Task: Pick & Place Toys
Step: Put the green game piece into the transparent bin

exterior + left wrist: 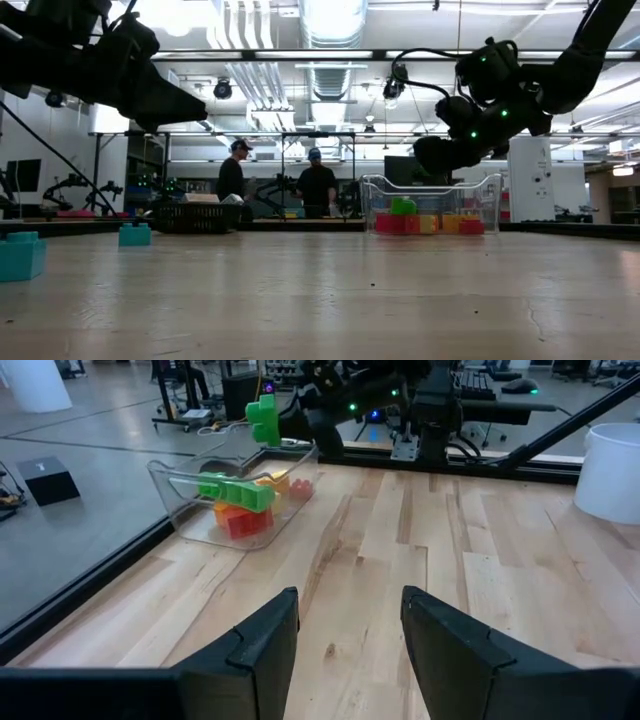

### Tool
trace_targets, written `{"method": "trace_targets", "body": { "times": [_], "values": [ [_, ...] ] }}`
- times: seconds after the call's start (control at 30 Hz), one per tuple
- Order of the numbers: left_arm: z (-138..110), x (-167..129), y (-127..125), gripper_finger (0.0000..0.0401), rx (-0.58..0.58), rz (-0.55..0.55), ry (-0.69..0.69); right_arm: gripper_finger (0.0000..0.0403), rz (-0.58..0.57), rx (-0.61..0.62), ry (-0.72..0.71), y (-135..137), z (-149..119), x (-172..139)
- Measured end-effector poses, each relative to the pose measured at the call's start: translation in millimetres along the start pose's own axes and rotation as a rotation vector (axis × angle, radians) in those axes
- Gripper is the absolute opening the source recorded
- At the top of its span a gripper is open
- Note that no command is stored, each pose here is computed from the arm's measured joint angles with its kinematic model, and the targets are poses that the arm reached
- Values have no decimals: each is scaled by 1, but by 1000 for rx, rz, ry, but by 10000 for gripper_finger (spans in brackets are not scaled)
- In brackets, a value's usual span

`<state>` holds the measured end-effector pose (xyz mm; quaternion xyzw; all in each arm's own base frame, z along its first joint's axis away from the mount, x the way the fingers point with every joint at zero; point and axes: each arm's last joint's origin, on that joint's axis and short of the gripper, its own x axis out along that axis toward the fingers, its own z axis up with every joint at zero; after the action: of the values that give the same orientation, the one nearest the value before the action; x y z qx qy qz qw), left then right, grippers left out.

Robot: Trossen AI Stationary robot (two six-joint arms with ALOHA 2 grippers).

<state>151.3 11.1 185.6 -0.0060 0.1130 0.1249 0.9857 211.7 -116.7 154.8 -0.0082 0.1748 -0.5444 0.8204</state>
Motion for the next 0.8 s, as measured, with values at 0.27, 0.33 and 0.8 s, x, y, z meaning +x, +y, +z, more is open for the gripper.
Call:
{"method": "trace_targets", "body": {
  "times": [0.27, 0.33, 0.8],
  "values": [
    [0, 0, 0, 177, 0, 0, 1, 91, 1, 0, 3, 0, 0, 0],
    [0, 0, 0, 177, 0, 0, 1, 129, 1, 4, 3, 0, 0, 0],
    [-1, 0, 0, 178, 1, 0, 5, 286, -112, -18, 24, -4, -3, -1]
  ]
}}
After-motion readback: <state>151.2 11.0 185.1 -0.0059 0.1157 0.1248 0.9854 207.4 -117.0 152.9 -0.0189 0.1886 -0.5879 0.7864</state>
